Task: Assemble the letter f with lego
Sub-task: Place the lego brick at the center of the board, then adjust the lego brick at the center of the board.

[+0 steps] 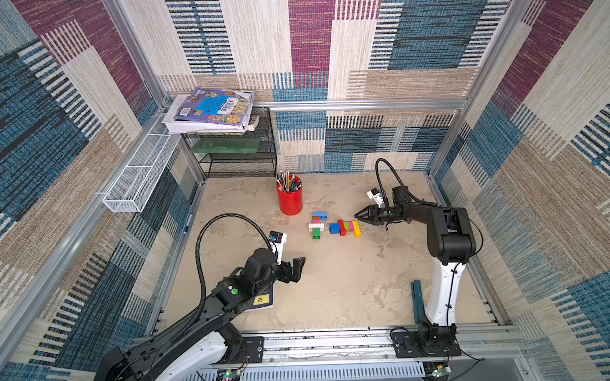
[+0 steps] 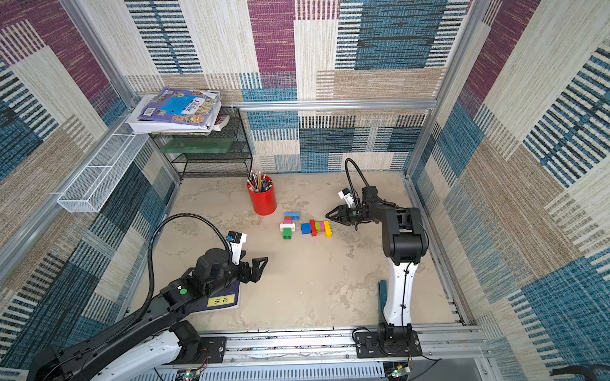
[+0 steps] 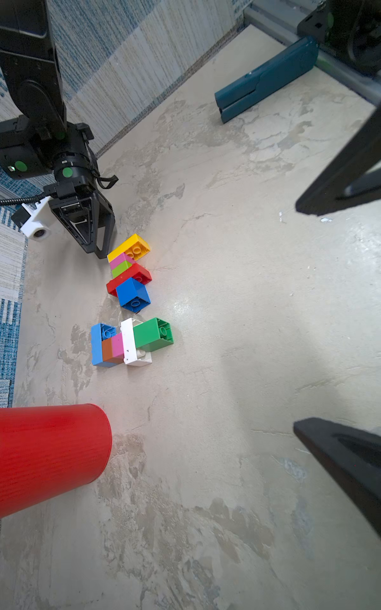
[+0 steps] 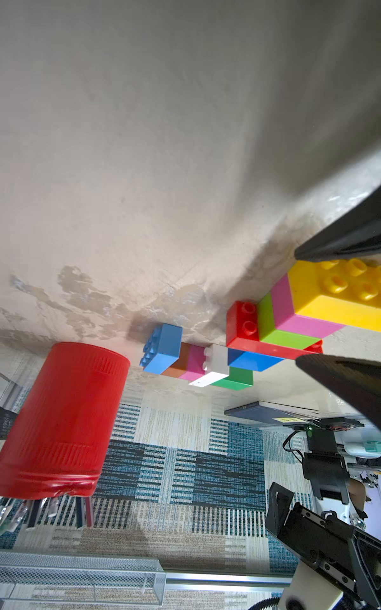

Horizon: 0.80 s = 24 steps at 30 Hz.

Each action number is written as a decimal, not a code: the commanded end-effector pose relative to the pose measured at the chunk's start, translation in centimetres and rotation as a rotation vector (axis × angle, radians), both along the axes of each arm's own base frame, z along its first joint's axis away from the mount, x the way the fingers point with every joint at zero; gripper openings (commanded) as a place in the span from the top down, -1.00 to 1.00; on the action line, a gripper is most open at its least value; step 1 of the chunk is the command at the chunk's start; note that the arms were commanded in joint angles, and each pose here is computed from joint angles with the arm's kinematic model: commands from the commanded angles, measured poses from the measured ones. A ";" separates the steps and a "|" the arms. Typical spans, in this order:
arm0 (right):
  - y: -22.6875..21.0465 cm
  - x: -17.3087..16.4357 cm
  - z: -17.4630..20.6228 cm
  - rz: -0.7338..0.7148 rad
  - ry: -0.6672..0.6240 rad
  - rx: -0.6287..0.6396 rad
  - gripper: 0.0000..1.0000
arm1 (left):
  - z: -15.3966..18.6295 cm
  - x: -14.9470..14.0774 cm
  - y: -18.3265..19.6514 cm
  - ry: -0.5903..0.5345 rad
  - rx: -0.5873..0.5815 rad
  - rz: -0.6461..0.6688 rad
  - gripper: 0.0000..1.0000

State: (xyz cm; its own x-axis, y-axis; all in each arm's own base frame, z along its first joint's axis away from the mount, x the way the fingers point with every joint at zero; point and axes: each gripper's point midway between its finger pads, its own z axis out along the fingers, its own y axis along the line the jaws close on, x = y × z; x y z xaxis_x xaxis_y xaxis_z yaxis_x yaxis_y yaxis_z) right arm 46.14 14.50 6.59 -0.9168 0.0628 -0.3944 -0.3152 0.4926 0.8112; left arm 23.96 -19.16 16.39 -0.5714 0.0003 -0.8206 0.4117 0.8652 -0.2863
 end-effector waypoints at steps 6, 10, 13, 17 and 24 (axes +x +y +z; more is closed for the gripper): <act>-0.2 0.3 2.9 -0.102 -0.111 -0.172 0.17 | 0.5 0.1 0.2 -0.016 0.002 0.006 -0.98; 0.1 -0.5 3.7 -0.164 -0.153 -0.292 0.26 | 0.6 0.1 0.1 -0.019 0.004 0.001 -0.98; 0.5 -1.3 3.7 -0.202 -0.175 -0.388 0.33 | 0.7 0.0 0.1 -0.017 0.008 -0.003 -0.98; 1.6 -2.8 3.6 -0.225 -0.207 -0.489 0.38 | 1.1 0.0 0.2 -0.025 0.006 -0.004 -0.98; 3.4 -6.2 2.0 -0.176 -0.182 -0.533 0.53 | 1.6 -0.1 0.3 -0.034 0.001 -0.002 -0.98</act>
State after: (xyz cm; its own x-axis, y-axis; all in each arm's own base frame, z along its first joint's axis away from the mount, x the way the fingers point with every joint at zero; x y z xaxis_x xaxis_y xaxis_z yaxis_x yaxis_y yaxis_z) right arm 40.06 18.19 8.89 -0.8316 -0.0473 -0.5534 -0.3231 0.8516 0.4128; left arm 23.78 -18.97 17.68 -0.5528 -0.0073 -0.8333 0.4203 0.8610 -0.2864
